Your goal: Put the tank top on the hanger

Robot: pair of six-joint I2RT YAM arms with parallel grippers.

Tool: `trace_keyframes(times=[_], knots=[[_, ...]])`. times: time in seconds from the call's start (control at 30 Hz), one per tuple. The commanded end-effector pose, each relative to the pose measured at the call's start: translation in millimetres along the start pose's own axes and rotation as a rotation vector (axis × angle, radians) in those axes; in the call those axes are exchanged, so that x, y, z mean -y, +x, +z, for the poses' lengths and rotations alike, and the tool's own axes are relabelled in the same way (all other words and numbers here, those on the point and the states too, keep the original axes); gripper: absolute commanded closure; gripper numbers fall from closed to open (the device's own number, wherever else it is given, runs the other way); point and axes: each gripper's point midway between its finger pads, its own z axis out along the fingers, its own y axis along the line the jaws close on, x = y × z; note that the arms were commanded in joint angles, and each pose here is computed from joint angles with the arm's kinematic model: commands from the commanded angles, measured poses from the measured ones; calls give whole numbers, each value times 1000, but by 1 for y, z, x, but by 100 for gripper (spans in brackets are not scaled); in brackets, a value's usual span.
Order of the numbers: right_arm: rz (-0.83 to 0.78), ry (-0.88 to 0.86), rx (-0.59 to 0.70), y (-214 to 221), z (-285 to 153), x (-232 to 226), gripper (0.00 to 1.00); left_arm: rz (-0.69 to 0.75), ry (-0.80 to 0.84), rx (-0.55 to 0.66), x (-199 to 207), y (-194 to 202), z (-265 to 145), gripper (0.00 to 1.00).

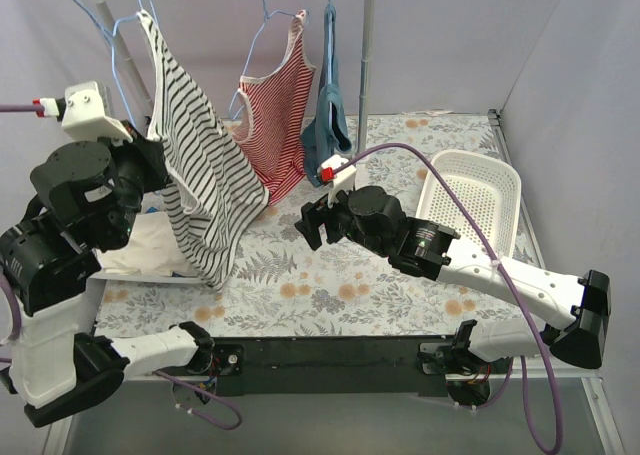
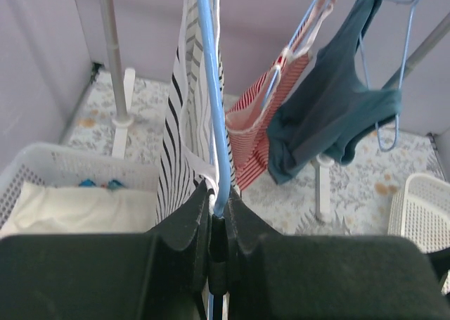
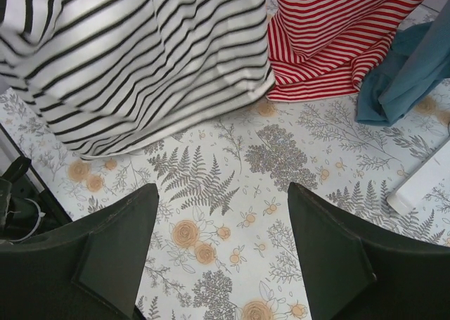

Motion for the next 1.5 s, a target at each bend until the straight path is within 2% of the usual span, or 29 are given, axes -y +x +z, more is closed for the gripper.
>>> trace_keyframes(times=[0.0, 0.23, 0.37, 0.47, 0.63, 0.77, 1.03, 1.17, 1.27, 1.47], knots=[[24, -18, 42, -11, -4, -3, 18, 37, -47, 148, 5, -53, 8, 100], [22, -12, 30, -6, -5, -1, 19, 29, -43, 250, 12, -84, 10, 100], [21, -9, 27, -5, -6, 0, 19, 47, -109, 299, 8, -95, 16, 100], [23, -6, 29, -5, -6, 0, 19, 76, -131, 320, 12, -96, 24, 100], [30, -13, 23, -3, -6, -1, 19, 157, -133, 318, 19, -76, 42, 100], [35, -18, 13, 2, -5, -2, 20, 164, -128, 351, 27, -69, 52, 100], [44, -20, 14, 4, -10, -1, 20, 179, -142, 350, 41, -62, 77, 100], [49, -18, 16, 5, -12, 0, 20, 195, -111, 312, 41, -49, 101, 100], [49, -14, 9, 8, -14, 2, 20, 176, -136, 270, 20, -39, 122, 100], [49, -11, 1, 9, -16, 3, 21, 115, -58, 209, -2, -18, 148, 100]])
